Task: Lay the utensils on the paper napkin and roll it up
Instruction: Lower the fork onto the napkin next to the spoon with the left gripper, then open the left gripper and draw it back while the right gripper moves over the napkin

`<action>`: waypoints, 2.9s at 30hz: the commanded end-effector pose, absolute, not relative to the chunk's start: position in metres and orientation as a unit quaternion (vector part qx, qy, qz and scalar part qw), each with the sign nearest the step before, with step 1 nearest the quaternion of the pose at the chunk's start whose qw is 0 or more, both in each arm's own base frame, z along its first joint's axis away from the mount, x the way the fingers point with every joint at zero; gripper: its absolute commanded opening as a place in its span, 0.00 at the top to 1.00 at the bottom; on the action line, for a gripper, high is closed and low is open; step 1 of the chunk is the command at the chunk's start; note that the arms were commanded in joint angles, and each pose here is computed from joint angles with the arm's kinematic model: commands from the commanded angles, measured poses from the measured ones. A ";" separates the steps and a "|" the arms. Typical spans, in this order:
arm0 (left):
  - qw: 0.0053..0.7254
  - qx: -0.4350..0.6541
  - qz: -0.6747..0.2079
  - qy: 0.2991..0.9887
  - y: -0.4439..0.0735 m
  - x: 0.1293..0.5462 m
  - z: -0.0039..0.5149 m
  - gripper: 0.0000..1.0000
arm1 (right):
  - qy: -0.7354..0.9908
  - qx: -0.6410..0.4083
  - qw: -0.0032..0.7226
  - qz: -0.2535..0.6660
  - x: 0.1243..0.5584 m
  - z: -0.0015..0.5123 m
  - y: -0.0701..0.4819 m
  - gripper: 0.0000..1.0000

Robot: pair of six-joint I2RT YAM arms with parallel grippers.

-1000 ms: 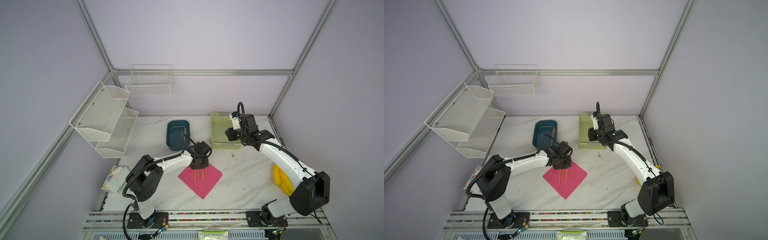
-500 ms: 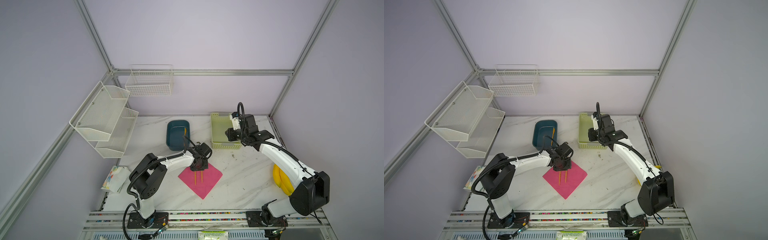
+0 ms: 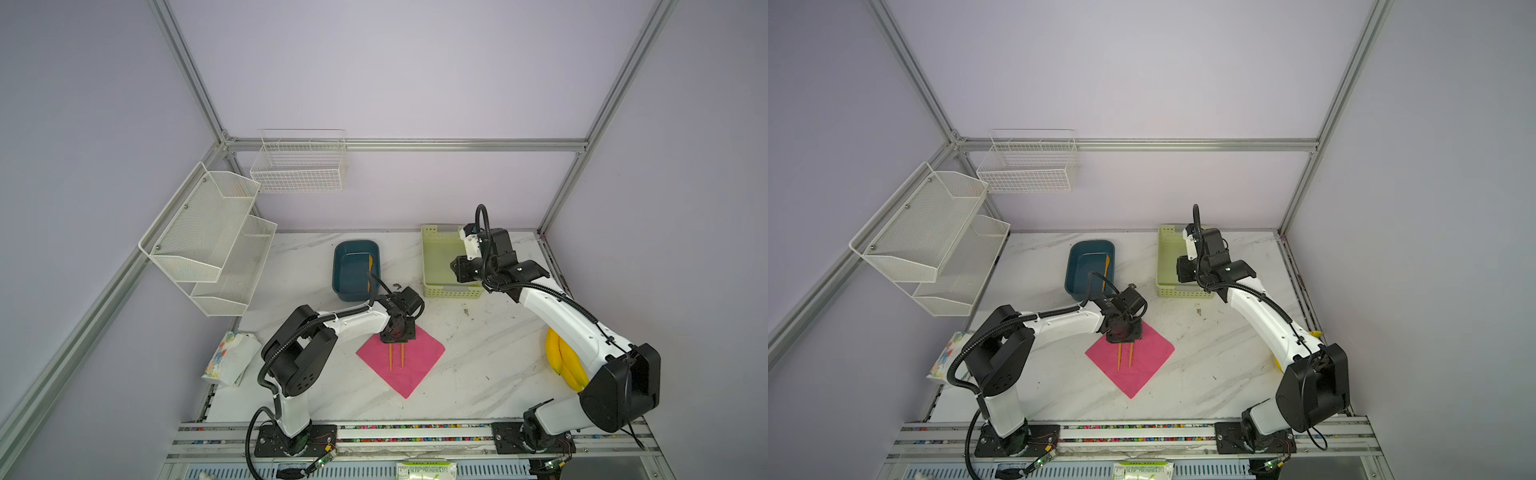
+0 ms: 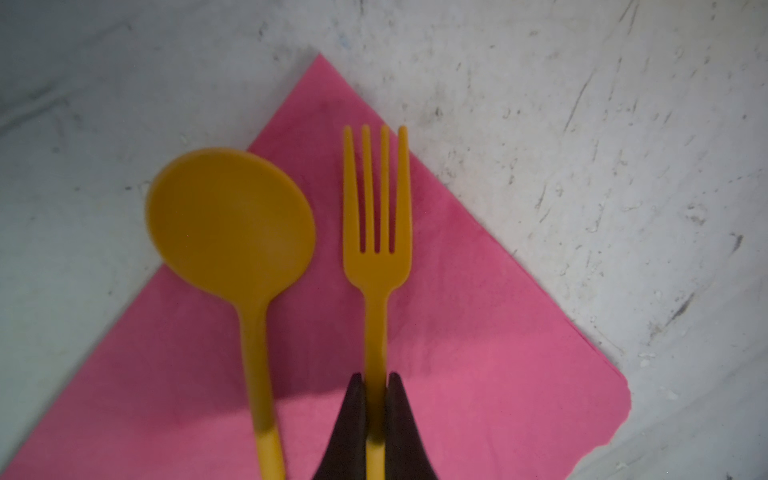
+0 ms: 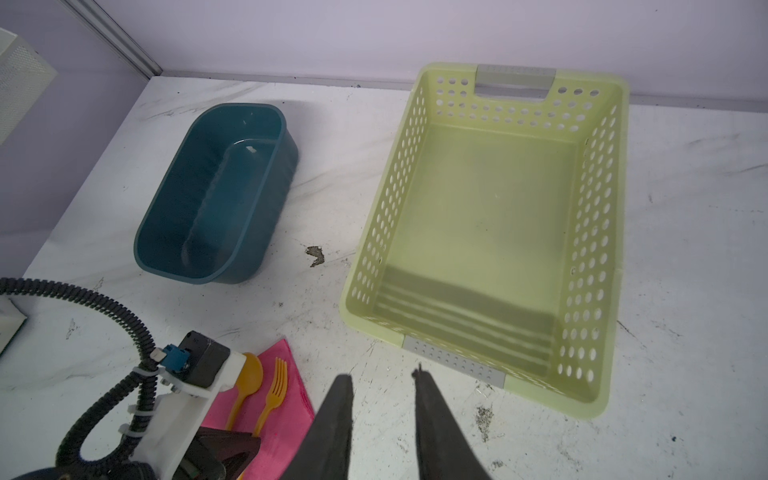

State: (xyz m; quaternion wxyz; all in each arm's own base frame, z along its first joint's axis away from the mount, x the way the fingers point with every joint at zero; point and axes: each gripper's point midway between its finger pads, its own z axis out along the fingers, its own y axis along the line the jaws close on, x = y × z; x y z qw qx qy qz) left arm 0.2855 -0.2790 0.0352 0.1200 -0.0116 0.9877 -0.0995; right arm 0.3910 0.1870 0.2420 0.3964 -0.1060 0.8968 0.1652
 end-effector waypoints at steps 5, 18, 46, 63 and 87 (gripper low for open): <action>0.134 -0.005 -0.098 0.986 -0.285 0.297 0.045 0.93 | 0.892 -0.107 0.409 0.160 0.388 0.249 0.182 0.70; 0.146 -0.009 -0.085 0.986 -0.278 0.298 0.055 0.92 | 0.891 -0.108 0.410 0.160 0.388 0.250 0.182 0.70; 0.182 -0.011 -0.105 0.978 -0.280 0.304 0.098 0.71 | 0.893 -0.105 0.404 0.170 0.386 0.250 0.185 0.70; 0.168 -0.041 -0.140 0.975 -0.206 0.297 0.090 0.83 | 0.913 -0.073 0.339 0.212 0.373 0.215 0.195 0.71; 0.066 0.012 -0.218 0.974 -0.207 0.264 0.021 0.90 | 0.925 0.034 0.249 0.284 0.334 0.164 0.238 0.75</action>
